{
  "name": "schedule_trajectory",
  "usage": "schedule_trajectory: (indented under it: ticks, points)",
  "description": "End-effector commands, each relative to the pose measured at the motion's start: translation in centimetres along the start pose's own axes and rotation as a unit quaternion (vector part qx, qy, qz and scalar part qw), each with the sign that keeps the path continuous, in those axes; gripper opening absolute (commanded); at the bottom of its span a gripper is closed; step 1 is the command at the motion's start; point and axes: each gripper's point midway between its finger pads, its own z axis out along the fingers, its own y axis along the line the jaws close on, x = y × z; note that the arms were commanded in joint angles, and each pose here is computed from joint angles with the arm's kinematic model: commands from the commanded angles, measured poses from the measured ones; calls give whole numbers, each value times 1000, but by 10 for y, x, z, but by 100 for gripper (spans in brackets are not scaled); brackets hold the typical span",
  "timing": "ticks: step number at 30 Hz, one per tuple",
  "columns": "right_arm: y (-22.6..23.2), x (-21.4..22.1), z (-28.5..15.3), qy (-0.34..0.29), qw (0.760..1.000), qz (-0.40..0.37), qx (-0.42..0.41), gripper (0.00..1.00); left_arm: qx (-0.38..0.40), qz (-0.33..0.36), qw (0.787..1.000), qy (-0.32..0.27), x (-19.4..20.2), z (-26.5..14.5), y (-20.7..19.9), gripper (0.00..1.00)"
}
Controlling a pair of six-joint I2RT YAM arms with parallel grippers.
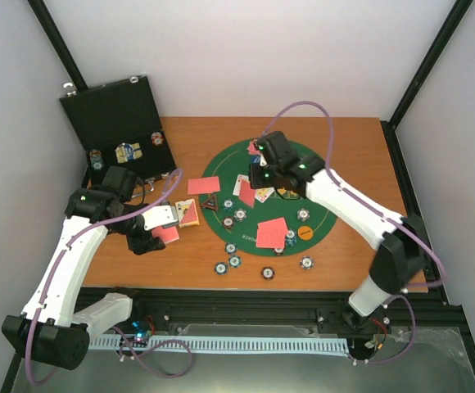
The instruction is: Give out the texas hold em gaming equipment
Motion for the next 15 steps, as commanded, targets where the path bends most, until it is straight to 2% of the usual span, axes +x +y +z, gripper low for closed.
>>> schedule_trajectory:
  ticks: [1,7,8,10,11,15]
  points:
    - [-116,25,22,99,933,-153,310,5,0,5,1000,-12,-7,-4,0,27]
    - [-156,-20,35,66,840,-249,478,3,-2,6,1000,-10,-5,-4,0,27]
    - [-156,-28,37,58,836,-250,484,3,-2,5,1000,-9,-5,-3,0,27]
    - [-151,-35,40,48,851,-237,465,3,-1,5,1000,-5,-3,-1,0,27]
    - [-144,-34,43,47,867,-231,438,3,-1,5,1000,-4,-2,-1,0,27]
    - [-114,-11,59,71,934,-166,309,16,0,8,1000,-4,-1,3,0,27]
